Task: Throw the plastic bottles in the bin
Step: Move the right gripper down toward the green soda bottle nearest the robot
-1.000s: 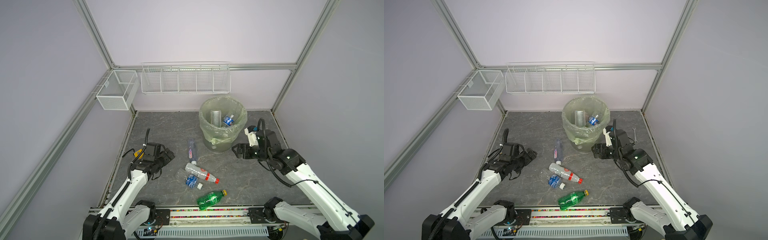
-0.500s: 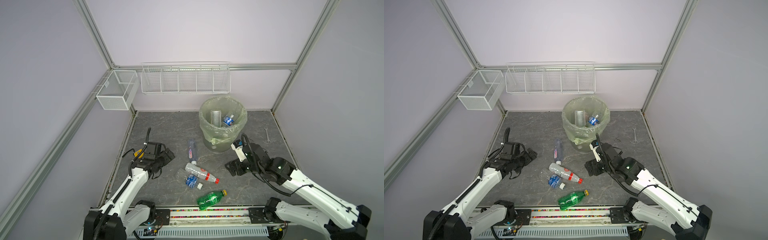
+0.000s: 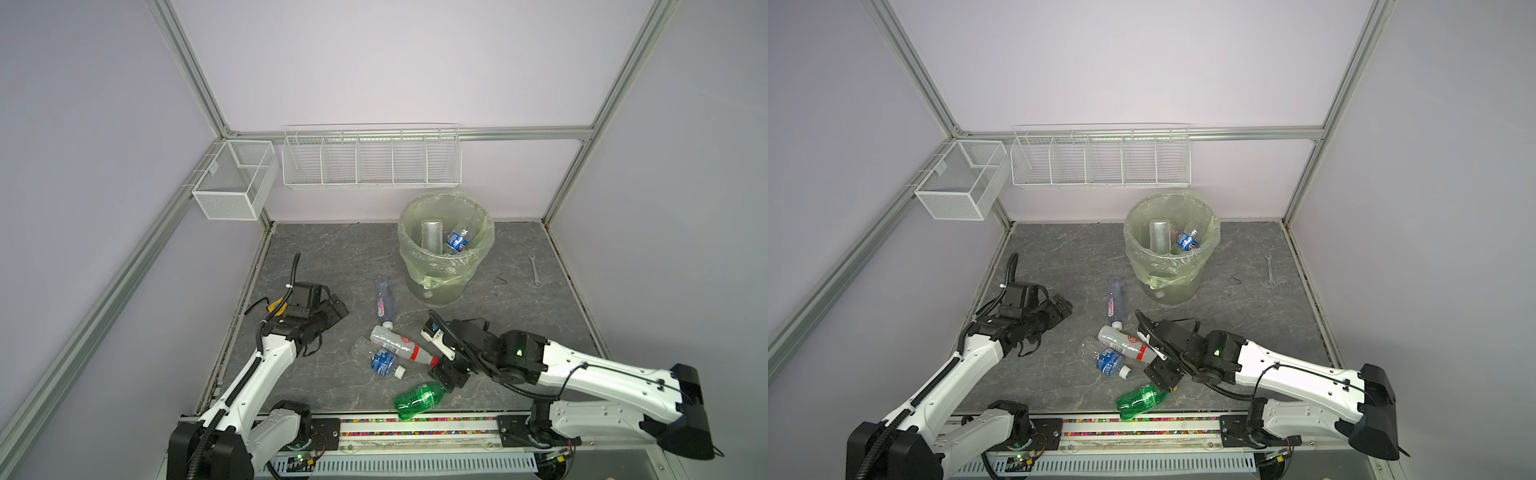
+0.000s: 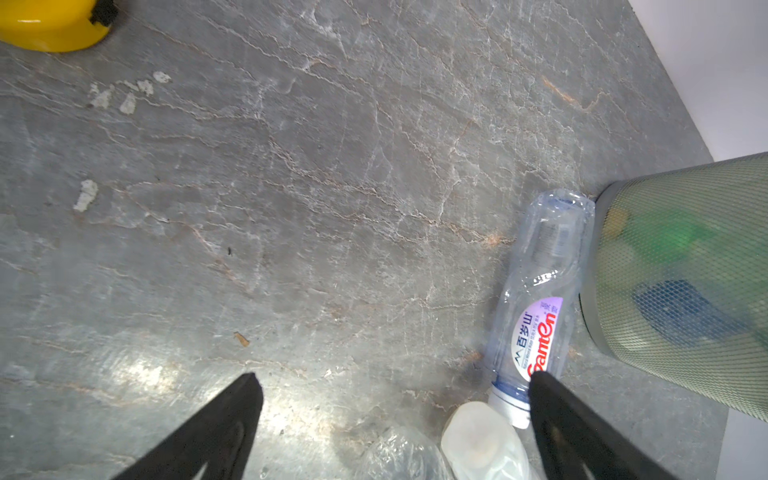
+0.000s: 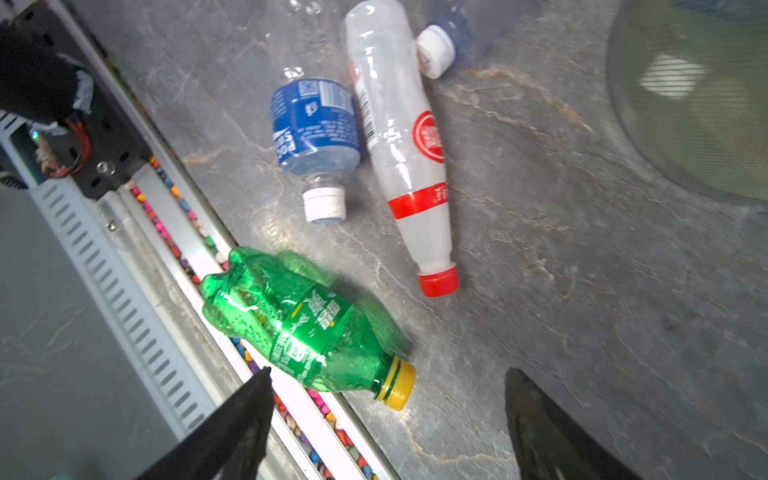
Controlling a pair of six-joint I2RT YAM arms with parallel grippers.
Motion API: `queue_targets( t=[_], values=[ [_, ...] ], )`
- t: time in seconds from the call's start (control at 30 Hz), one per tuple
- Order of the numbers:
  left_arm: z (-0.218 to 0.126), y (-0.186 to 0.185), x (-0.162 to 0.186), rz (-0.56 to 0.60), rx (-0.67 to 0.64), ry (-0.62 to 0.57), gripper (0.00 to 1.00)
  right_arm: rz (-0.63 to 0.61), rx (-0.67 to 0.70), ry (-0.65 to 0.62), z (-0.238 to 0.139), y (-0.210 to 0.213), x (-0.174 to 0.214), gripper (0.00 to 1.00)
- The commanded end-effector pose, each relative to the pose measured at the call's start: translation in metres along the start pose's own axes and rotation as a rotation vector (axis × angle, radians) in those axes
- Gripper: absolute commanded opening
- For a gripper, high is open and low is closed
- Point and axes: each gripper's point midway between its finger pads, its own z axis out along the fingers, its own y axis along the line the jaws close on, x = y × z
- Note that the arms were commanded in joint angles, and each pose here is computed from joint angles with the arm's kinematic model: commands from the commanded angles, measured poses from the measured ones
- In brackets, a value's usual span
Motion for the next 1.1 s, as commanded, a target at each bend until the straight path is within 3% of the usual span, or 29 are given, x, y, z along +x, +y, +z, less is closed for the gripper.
queue_targets(
  t=[0.0,0.17,0.37,1.07],
  values=[
    [-0.005,0.003,-0.011,0.016,-0.012,-0.038,1.0,-0.116,-0.081,-0.001,0.003,0.02,0.005,0.88],
    [-0.007,0.01,-0.011,0.014,-0.013,-0.047,1.0,-0.261,-0.149,0.02,0.006,0.044,0.022,0.88],
    [-0.007,0.009,-0.012,0.026,-0.01,-0.048,1.0,-0.356,-0.122,0.11,0.025,0.05,0.036,0.88],
    [-0.012,0.013,-0.023,0.045,-0.043,-0.092,1.0,-0.618,-0.12,0.27,0.07,0.073,0.046,0.88]
  ],
)
